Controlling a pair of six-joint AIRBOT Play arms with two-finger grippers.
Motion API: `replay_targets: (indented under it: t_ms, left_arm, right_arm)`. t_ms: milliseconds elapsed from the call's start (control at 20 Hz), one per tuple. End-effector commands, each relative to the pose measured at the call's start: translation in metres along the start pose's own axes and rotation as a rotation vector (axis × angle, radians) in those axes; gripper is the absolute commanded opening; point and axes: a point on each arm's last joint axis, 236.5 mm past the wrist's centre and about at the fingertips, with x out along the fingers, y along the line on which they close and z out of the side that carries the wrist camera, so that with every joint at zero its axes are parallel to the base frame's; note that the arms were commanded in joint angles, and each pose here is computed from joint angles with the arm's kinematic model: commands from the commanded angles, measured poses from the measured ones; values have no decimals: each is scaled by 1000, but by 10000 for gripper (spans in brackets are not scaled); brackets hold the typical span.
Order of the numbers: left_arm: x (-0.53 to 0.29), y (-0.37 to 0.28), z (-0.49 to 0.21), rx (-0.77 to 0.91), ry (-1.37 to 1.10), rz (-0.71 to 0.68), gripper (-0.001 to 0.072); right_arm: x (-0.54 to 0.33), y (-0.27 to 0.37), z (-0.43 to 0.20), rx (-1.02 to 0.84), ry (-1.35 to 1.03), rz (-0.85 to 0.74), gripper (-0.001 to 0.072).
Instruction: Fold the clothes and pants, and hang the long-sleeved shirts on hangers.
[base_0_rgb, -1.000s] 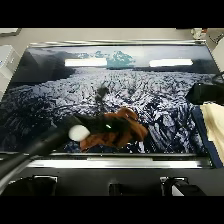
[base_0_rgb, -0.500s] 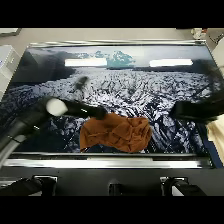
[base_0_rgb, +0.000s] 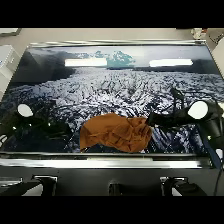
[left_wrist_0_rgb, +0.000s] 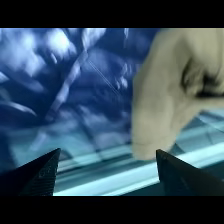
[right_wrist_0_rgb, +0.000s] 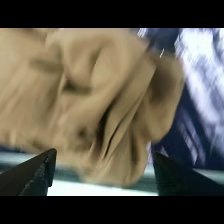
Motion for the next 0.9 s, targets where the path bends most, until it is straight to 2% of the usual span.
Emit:
replay_targets:
  t_ms: [0,250,400,450,500,550,600,650,750,850]
  left_arm:
    - [29,-15,-7,-66,-18,-122,719]
    - [55,-40,-7,-65,-3,-153,719]
    - [70,-50,-10,-57,8,-135,717]
    - [73,-52,-9,-60,-1,-129,691]
    - [75,-55,-5,-57,-20,-124,514]
    - [76,-57,-3,-56,-34,-121,301]
    - [77,-58,-1,-58,-44,-119,93]
    - [75,-60,2,-44,-53,-121,25]
    - [49,-74,25,16,-144,-144,24]
    - [-27,-108,75,114,-402,-195,24]
  right_arm:
    - [23,-11,19,43,-59,-29,703]
    - [72,-12,7,67,100,0,703]
    - [87,-10,11,88,107,22,702]
    - [90,-10,13,92,102,21,698]
    - [92,-11,15,95,96,20,666]
    - [94,-12,15,97,99,18,534]
    - [94,-13,16,92,96,14,292]
    - [92,-14,20,82,82,7,39]
    - [72,-13,40,-24,24,-28,45]
    - [15,-9,91,-162,-154,-112,45]
